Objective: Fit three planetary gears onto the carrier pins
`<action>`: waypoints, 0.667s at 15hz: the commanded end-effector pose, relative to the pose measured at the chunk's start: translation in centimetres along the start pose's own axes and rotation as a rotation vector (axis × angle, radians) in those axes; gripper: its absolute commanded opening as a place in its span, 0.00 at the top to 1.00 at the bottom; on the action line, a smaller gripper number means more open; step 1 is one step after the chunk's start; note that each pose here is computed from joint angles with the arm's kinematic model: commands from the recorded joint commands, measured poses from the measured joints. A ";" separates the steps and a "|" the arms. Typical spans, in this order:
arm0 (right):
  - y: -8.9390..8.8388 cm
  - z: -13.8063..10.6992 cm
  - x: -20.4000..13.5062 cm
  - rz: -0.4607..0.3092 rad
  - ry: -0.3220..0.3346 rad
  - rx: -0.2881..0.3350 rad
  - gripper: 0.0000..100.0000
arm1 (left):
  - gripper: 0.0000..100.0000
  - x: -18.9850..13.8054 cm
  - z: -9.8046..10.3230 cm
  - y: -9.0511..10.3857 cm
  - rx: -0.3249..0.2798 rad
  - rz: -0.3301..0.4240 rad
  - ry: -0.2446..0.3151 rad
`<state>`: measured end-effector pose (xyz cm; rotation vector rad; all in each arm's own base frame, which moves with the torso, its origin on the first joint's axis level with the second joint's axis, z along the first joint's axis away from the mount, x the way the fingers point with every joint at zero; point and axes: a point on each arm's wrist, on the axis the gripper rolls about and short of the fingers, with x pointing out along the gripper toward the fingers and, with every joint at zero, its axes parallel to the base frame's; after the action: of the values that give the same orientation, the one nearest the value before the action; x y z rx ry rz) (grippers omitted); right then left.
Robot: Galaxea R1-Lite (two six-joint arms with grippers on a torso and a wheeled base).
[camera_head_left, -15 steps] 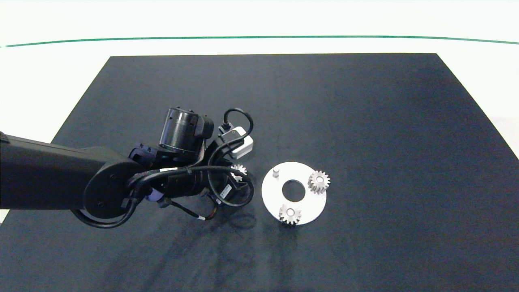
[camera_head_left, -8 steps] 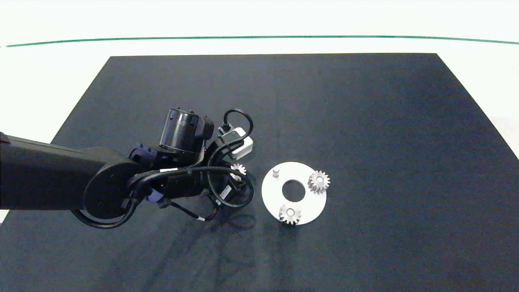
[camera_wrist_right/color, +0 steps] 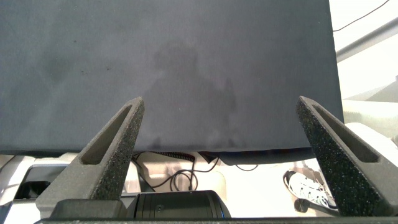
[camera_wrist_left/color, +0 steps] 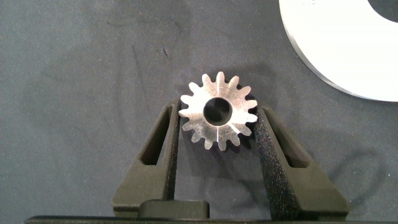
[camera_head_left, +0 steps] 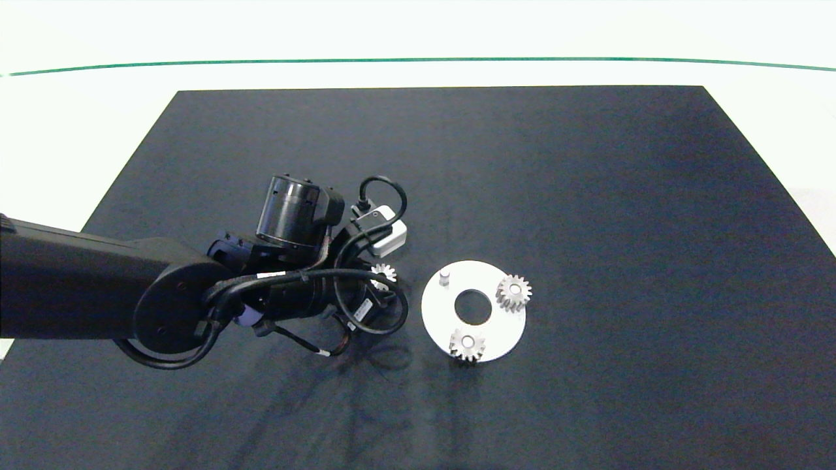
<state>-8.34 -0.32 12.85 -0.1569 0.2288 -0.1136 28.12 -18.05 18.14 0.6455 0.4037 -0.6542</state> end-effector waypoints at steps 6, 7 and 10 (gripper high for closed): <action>0.0 -0.1 0.0 -0.001 0.005 -0.002 0.00 | 0.89 -0.2 0.2 0.1 0.003 0.004 -0.010; 0.0 -0.1 0.0 0.000 0.005 -0.002 0.00 | 0.90 -0.6 0.4 0.2 0.002 0.008 -0.018; 0.0 -0.1 0.0 0.001 0.007 -0.004 0.00 | 0.90 -1.4 1.2 -0.5 0.017 -0.003 -0.051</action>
<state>-8.32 -0.32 12.81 -0.1581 0.2305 -0.1133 27.39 -18.43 19.01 0.6431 0.3751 -0.6702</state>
